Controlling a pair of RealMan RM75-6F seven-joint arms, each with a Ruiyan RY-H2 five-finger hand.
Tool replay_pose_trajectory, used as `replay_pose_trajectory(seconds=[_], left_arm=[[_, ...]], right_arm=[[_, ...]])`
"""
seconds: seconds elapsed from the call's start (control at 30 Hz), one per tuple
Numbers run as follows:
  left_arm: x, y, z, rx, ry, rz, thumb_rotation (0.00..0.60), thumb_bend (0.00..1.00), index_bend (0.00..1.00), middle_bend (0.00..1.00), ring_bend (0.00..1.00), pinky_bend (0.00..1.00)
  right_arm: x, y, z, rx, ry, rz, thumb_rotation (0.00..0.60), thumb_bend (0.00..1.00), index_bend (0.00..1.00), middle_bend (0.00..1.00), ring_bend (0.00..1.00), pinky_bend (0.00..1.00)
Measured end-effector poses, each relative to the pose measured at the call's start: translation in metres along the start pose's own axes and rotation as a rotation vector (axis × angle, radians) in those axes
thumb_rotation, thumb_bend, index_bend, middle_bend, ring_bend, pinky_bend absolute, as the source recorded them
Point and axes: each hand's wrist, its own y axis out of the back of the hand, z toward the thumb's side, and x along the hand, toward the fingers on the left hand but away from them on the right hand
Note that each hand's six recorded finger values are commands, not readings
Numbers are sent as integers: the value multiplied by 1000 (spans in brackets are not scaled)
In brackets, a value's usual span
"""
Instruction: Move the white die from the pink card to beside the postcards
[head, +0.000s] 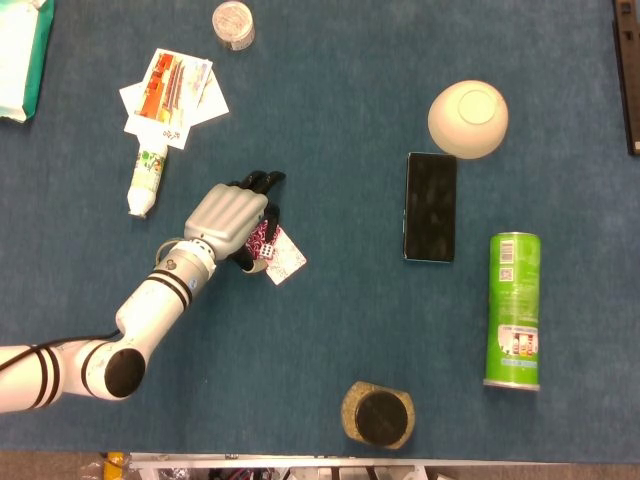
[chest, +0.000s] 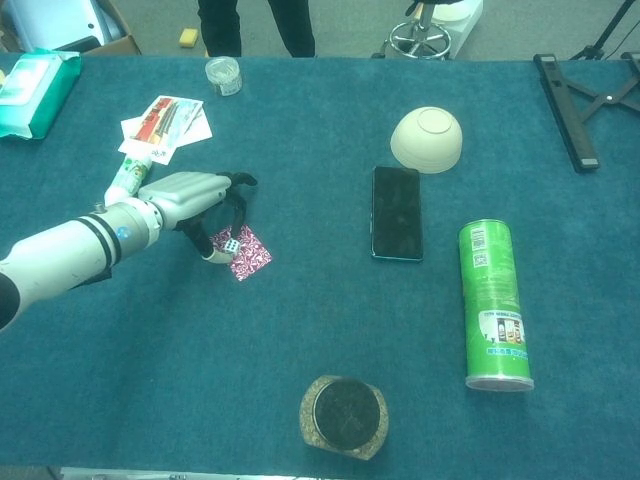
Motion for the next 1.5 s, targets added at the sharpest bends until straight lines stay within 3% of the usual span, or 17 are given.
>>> replay_pose_trajectory(seconds=[0.2, 0.47, 0.93, 1.27, 1.5], left_arm=[[3, 0, 0, 3, -1, 0, 600, 174, 555, 40, 32, 182], [4, -2, -1, 9, 1, -4, 600, 267, 564, 40, 30, 182], [1, -3, -3, 7, 3, -11, 600, 295, 629, 39, 17, 175], [-13, 14, 0, 30, -21, 55, 600, 295, 646, 41, 17, 175], [-38, 40, -6, 73, -13, 143, 600, 295, 650, 42, 17, 175]], right_arm=[[1, 1, -1, 1, -2, -3, 600, 0, 553, 407, 432, 568], [1, 3, -3, 0, -7, -9, 600, 0, 553, 407, 432, 568], [2, 2, -4, -3, -12, -10, 600, 0, 553, 407, 432, 568], [4, 6, -4, -2, -10, -21, 600, 0, 553, 407, 432, 568], [4, 8, -3, -1, -10, -25, 600, 0, 553, 407, 432, 568]])
